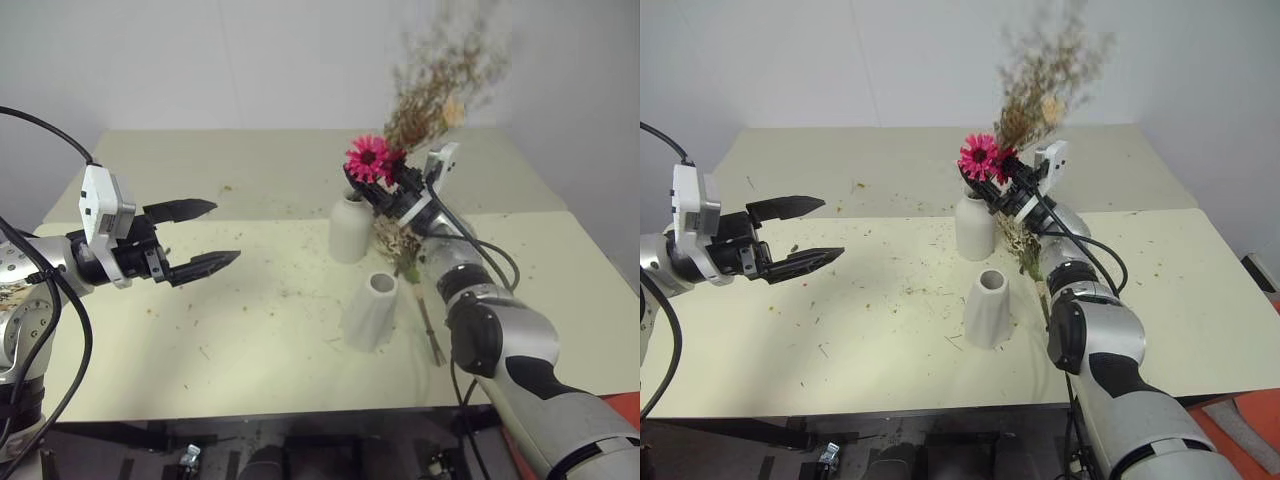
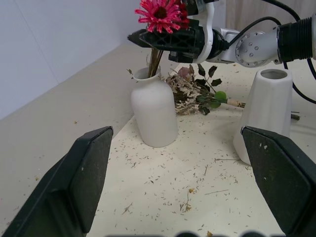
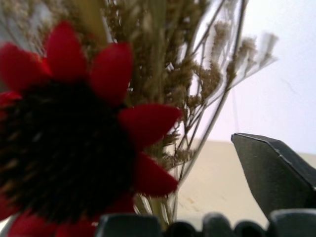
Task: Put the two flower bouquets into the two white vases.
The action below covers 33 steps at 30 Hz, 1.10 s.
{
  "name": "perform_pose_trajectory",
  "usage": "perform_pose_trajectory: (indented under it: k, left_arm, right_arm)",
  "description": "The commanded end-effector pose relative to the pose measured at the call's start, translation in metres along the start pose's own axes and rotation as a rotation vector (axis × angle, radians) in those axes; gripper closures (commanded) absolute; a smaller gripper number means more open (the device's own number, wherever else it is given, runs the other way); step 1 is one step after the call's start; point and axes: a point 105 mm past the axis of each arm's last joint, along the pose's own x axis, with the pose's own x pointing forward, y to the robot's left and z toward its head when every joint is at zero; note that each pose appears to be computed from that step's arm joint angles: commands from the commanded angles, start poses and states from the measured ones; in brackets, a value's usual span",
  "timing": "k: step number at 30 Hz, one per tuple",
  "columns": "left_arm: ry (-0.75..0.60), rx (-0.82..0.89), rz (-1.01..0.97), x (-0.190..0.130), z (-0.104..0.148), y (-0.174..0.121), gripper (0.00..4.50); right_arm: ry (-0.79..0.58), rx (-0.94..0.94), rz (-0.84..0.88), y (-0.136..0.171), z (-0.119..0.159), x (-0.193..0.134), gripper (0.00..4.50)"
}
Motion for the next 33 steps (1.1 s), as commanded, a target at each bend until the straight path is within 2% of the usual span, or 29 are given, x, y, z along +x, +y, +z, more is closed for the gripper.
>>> perform_pose_trajectory:
  k: [1,9,21,28,33]
  left_arm:
    - [-0.005,0.06,0.021,-0.005,0.01,0.004,0.0]
    - [0.002,0.051,0.016,-0.003,0.007,0.003,0.0]
    - [-0.004,0.039,0.014,-0.002,0.004,-0.002,0.0]
    - [-0.009,0.015,-0.06,0.009,0.001,-0.017,0.0]
    - [-0.007,-0.015,-0.118,0.021,-0.006,-0.025,0.0]
  right_arm:
    - [0.063,-0.117,0.03,-0.003,0.005,-0.003,0.03]
    - [0.245,-0.304,0.087,-0.012,0.014,-0.008,0.03]
    - [0.443,-0.449,0.074,-0.047,0.041,-0.053,0.03]
    - [0.755,-0.494,-0.071,-0.08,0.048,-0.095,0.03]
    - [0.975,-0.413,-0.105,-0.079,0.047,-0.135,0.03]
